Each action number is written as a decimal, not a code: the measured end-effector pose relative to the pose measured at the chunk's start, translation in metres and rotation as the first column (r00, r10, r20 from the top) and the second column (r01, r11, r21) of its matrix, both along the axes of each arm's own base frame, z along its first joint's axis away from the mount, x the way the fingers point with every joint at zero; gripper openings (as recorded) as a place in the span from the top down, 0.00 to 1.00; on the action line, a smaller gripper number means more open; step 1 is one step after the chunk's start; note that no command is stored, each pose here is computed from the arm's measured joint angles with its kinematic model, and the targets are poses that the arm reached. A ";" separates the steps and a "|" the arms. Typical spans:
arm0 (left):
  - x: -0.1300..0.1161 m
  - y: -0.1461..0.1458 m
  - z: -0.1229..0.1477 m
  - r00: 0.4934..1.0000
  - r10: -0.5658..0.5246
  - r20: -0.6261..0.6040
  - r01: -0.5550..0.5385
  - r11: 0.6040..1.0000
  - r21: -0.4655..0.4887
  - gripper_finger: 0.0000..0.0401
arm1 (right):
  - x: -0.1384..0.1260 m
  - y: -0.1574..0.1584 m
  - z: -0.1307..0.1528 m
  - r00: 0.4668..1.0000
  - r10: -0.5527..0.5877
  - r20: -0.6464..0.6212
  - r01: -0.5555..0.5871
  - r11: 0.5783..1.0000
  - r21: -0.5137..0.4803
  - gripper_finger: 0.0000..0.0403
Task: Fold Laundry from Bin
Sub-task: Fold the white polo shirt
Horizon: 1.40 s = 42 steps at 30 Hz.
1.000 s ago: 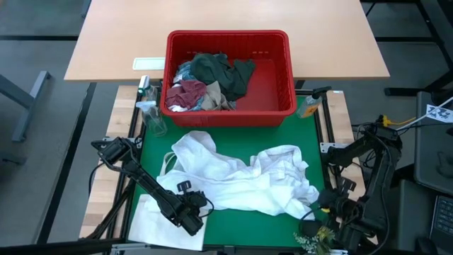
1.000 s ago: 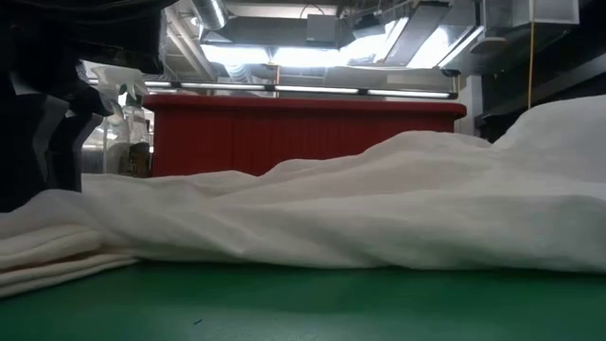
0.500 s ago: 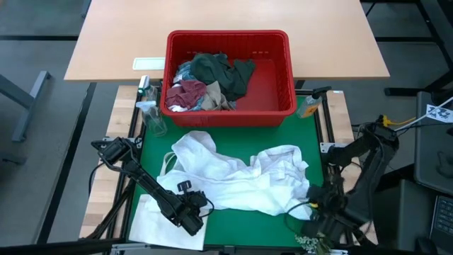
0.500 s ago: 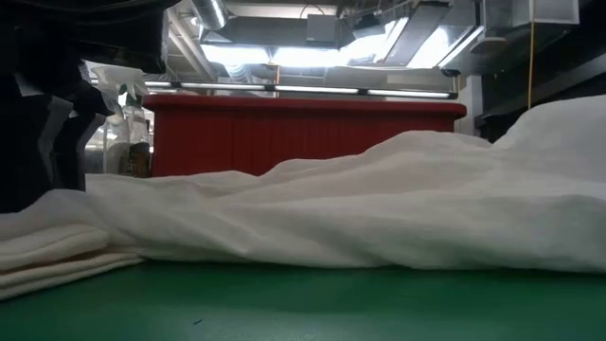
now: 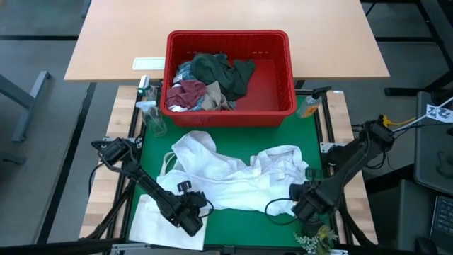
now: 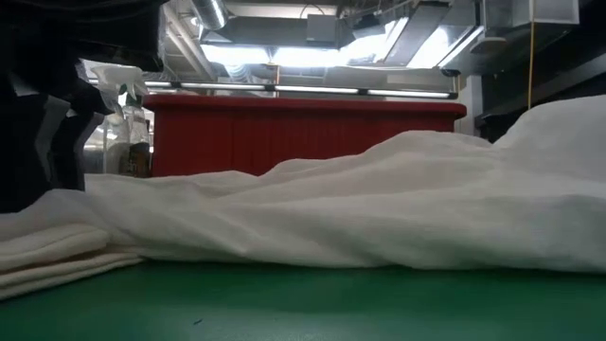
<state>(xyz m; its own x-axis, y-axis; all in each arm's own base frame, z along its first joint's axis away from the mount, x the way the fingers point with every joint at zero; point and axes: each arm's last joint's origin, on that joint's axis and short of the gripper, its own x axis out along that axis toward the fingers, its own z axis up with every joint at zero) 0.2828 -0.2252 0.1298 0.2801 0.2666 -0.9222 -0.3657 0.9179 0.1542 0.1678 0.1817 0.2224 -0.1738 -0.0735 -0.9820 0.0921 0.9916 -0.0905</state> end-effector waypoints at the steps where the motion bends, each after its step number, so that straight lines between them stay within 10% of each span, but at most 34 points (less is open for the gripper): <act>1: -0.001 -0.001 0.000 1.000 -0.004 0.001 0.004 1.000 0.001 0.75 | -0.001 -0.002 -0.008 1.000 -0.002 -0.018 0.002 1.000 0.007 0.85; 16: -0.007 -0.004 0.000 0.999 -0.020 -0.031 0.021 1.000 0.018 0.75 | -0.021 -0.043 -0.090 0.991 -0.035 -0.129 0.044 0.997 0.066 0.97; 23: -0.008 -0.004 0.000 0.999 -0.021 -0.051 0.021 1.000 0.002 0.75 | -0.032 -0.061 -0.087 0.973 -0.125 -0.193 0.091 0.980 -0.176 0.99; 42: 0.009 -0.014 0.045 0.997 -0.046 0.068 0.051 0.996 -0.067 0.75 | -0.019 -0.048 -0.007 0.960 -0.141 -0.243 0.096 0.978 -0.185 0.98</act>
